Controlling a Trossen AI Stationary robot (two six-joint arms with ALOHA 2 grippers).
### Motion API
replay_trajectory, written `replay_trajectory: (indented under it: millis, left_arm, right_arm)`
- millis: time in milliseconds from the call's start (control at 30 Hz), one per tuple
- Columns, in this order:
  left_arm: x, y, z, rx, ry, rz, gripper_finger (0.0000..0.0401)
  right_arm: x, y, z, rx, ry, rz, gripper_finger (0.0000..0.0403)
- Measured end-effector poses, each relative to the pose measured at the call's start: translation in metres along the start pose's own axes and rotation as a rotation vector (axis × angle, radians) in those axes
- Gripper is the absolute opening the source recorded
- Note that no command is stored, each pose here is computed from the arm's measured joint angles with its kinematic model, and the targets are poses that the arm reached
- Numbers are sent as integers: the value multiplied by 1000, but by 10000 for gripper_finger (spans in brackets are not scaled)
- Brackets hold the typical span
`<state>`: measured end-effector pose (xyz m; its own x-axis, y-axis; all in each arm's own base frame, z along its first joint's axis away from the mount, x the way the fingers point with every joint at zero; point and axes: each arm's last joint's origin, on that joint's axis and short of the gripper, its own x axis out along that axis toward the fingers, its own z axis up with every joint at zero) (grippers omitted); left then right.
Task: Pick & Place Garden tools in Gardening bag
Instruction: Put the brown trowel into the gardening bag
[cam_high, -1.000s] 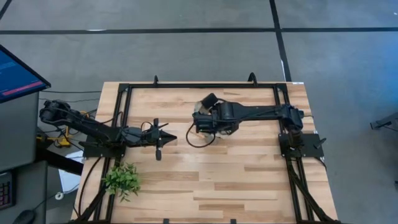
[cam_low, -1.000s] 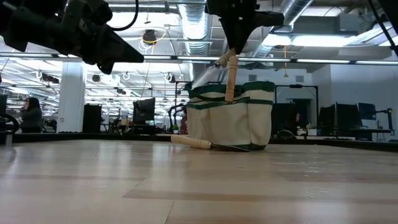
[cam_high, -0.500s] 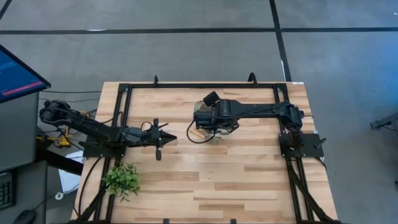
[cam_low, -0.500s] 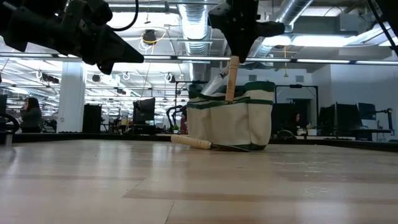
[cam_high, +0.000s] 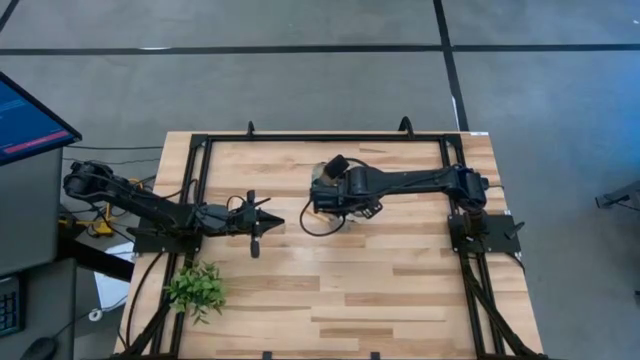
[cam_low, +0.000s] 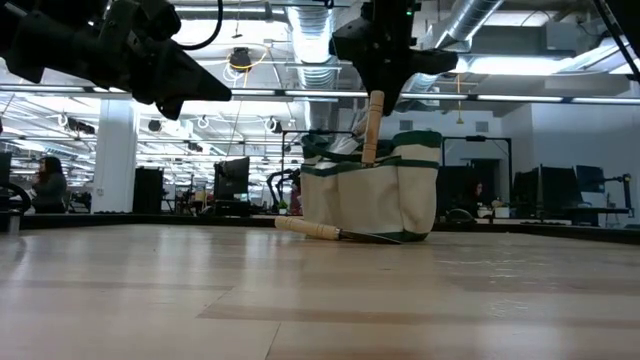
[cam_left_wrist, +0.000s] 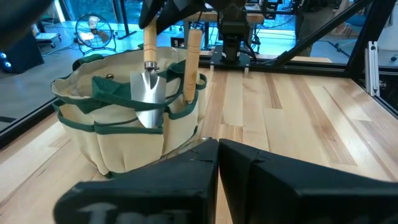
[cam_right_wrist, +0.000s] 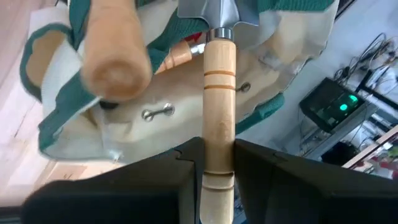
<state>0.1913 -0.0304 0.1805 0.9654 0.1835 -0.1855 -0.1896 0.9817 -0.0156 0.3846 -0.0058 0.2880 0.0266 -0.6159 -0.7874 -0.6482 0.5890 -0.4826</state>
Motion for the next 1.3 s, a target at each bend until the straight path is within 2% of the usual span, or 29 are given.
replay_trajectory:
  millis: [333, 800, 1033, 1133, 1200, 1300]
  left_arm:
    - [0, 0, 0, 0, 0, 0, 2]
    - [7, -2, -5, -53, 0, 3, 2]
    - [27, 1, -13, -97, -46, 43, 2]
    - [42, 3, -8, -101, -52, 67, 2]
    - [56, 2, -3, -68, -51, 68, 2]
    - [76, 1, 4, 48, -6, 62, 2]
  right_arm:
    - [12, 0, 0, -57, 62, -39, 55]
    - [13, -3, 5, -13, 5, -49, 55]
    - [12, -2, 6, -15, 3, -50, 55]
    - [12, -2, 6, -12, -1, -53, 55]
    - [12, -3, 6, -6, -4, -56, 55]
    - [12, -3, 7, 6, -4, -56, 55]
